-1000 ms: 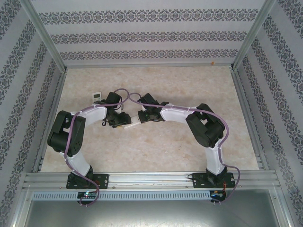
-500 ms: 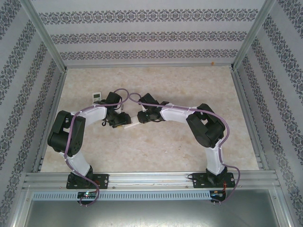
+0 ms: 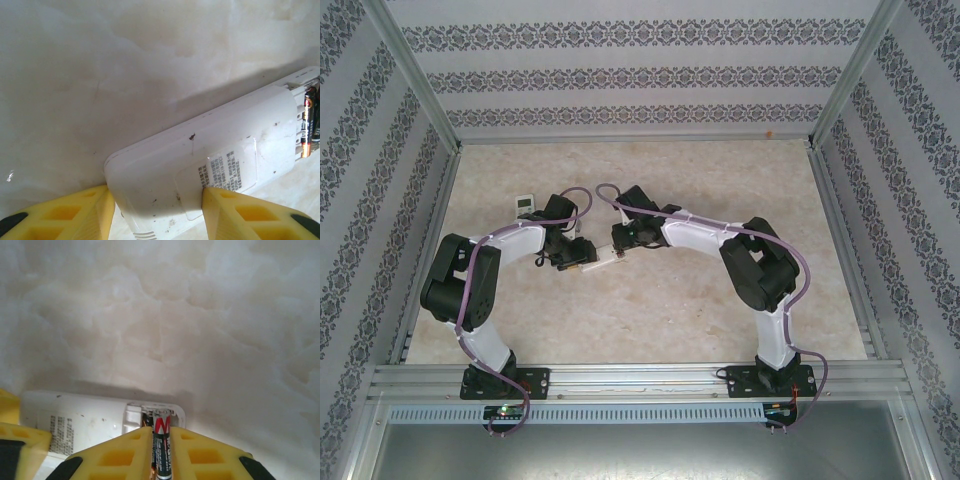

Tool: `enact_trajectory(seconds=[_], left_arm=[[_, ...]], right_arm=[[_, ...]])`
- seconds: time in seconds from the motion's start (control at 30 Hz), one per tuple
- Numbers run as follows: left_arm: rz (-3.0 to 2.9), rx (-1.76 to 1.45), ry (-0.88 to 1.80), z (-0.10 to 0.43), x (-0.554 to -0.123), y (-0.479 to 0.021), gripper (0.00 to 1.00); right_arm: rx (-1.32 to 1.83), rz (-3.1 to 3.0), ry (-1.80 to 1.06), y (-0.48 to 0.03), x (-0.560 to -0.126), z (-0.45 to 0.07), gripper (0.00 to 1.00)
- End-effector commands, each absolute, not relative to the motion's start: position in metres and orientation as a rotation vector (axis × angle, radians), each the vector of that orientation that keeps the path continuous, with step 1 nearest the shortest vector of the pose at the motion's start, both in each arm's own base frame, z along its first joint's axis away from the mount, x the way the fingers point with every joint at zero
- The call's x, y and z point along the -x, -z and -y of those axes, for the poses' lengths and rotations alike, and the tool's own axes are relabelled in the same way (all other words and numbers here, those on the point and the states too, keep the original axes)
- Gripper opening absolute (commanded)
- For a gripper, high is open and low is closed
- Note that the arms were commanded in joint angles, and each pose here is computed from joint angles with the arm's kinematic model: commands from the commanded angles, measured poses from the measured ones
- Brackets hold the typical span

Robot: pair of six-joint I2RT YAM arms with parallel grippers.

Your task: Load the batteries into the remote control

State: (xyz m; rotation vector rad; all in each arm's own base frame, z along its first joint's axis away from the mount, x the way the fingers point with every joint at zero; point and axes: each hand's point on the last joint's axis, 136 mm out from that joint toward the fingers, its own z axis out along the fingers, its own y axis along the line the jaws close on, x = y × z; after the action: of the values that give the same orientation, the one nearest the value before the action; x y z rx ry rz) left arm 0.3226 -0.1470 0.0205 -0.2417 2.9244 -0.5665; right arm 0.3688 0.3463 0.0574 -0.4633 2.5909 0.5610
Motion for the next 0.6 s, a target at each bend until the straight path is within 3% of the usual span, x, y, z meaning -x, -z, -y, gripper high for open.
enact_trajectory(seconds=[0.0,0.57], left_arm=[[-2.912,0.279,0.438,0.132,-0.333,0.02,0.5],[-2.91,0.278,0.441,0.133,-0.334,0.02,0.5]], right_arm=[[0.45,-2.608,-0.583,-0.054,-0.372,-0.351,0.19],[0.473,-2.658,-0.56,-0.029,-0.366,-0.353,0.18]])
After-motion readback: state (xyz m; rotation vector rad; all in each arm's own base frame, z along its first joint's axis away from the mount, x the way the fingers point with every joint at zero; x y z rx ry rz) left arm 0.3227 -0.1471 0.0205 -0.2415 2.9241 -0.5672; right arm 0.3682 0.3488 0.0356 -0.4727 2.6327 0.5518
